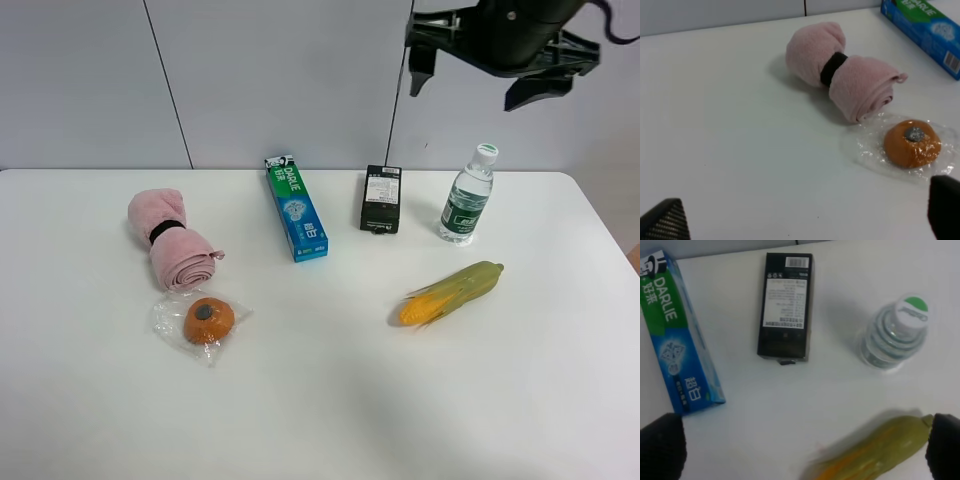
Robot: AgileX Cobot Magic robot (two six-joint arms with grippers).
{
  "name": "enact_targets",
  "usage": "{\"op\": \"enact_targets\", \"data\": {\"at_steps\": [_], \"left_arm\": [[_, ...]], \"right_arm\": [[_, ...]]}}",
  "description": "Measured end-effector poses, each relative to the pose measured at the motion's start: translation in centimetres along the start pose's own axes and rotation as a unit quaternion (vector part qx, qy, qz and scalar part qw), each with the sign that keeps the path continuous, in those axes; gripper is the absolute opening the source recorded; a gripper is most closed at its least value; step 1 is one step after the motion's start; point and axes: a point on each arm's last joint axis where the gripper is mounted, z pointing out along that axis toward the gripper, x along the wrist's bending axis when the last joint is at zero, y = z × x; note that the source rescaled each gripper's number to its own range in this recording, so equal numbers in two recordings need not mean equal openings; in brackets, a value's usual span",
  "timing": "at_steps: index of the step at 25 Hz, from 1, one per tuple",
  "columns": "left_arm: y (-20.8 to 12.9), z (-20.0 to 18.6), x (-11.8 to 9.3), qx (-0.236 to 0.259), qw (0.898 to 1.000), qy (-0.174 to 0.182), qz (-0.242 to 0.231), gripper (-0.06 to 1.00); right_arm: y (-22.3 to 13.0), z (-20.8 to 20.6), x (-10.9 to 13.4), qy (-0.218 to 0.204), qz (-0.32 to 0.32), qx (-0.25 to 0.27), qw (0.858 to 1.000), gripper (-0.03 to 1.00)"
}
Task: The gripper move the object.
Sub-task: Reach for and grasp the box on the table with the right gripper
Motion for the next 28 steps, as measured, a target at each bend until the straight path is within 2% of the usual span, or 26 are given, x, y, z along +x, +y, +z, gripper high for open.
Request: {"op": "enact_targets", "data": {"at_steps": [5,12,15,22,28], "left_arm": [[0.0,0.0,0.0,0.0,1.0,0.0,0.0,1.0],[0.0,0.0,0.0,0.0,1.0,0.0,0.0,1.0],[0.0,0.0,0.0,0.0,1.0,0.0,0.0,1.0],[0.0,0.0,0.0,0.0,1.0,0.0,0.001,1.0],[0.0,0.0,0.0,0.0,1.0,0.0,0.001,1.0]], "right_arm": [[0.2,3.9,2.6,-0.01,-0.001,0.027,1.0,0.84],[-0.7,9.1,3.4,-0.042,0.008,0.069,0.997,0.82],[-0.6,10.0,3.7,-0.036,0.025,0.055,0.998,0.82],[0.7,10.3,3.6,-0.041,0.06,-0.02,0.997,0.82],[1.6,10.9,2.8,-0.035,0.081,-0.043,0.995,0.82]]}}
